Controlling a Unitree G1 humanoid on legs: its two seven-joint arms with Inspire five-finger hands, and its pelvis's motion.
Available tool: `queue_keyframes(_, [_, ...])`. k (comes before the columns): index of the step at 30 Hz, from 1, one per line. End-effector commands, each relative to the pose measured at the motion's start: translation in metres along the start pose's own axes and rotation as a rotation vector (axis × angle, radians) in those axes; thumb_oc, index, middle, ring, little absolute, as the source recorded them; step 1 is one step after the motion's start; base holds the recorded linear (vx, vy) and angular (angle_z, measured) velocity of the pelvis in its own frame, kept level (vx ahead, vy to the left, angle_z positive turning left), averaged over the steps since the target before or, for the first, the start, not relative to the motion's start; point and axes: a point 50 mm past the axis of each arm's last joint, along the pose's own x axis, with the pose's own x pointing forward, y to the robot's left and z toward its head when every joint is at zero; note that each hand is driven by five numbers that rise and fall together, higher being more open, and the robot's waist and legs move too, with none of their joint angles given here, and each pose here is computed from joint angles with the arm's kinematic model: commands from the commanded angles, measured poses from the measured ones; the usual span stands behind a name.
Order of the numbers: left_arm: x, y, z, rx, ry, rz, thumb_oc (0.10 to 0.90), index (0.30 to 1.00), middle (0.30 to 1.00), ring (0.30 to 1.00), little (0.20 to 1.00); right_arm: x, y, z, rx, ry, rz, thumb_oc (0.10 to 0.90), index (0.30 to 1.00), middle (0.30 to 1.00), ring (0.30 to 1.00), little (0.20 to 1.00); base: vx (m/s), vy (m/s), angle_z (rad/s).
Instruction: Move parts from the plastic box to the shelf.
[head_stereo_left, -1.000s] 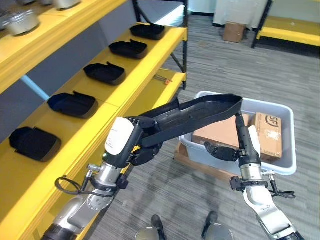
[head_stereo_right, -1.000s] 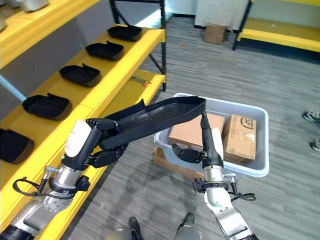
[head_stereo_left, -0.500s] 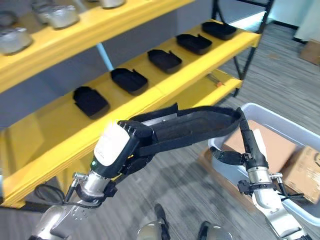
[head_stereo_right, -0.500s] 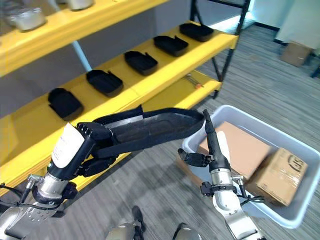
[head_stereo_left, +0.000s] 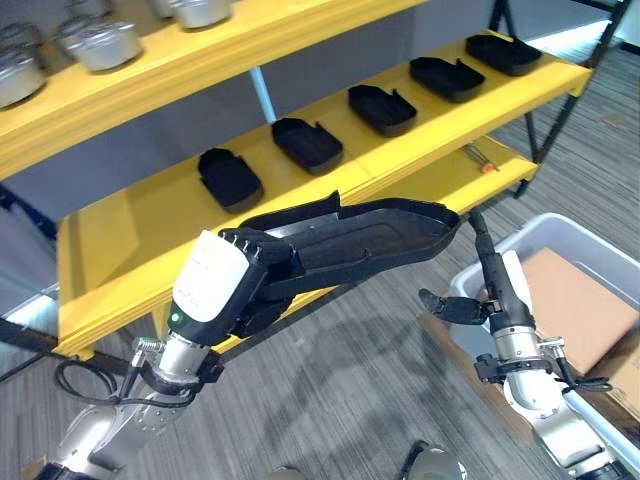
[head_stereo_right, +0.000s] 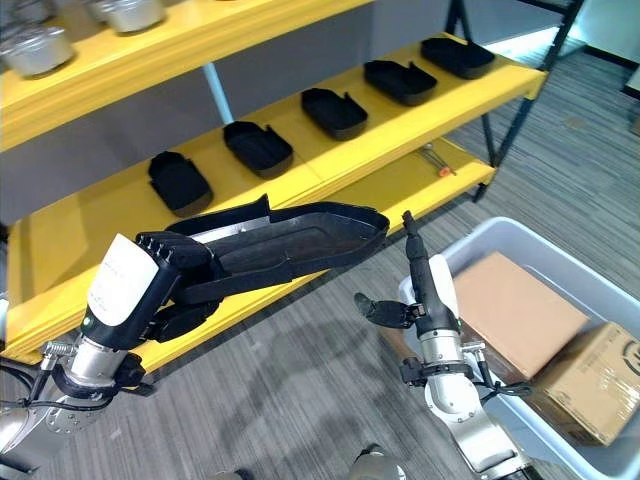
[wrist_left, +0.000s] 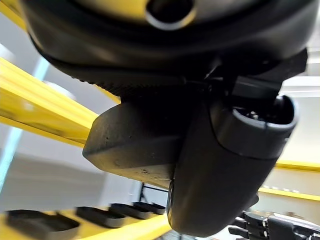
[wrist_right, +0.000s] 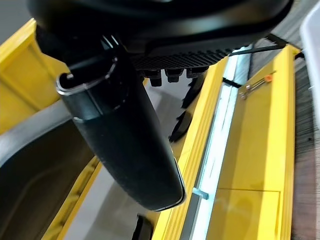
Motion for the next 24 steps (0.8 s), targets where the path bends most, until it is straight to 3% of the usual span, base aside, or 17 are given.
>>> queue_keyframes(1, [0.023,0.038,0.001,0.049,-0.049,0.336,0.400,0.300,0.300,0.300,0.300,0.022,0.008,0.039,-0.031,-0.247,0.028,0.900,1.000,1.000,1.000,1.000,-0.10,0.391,0.94])
queue_keyframes(12, [0.014,0.054,0.000,0.070,-0.075,0.358,0.400,0.300,0.300,0.300,0.300,0.019,0.014,0.047,-0.012,-0.205,0.016,0.900,1.000,1.000,1.000,1.000,-0.05,0.356,0.57])
queue_keyframes(24, [0.025,0.036,-0.004,-0.015,-0.052,0.337,0.400,0.300,0.300,0.300,0.300,0.014,-0.002,0.040,0.019,-0.201,-0.030,0.900,1.000,1.000,1.000,1.000,0.01,0.171,0.29])
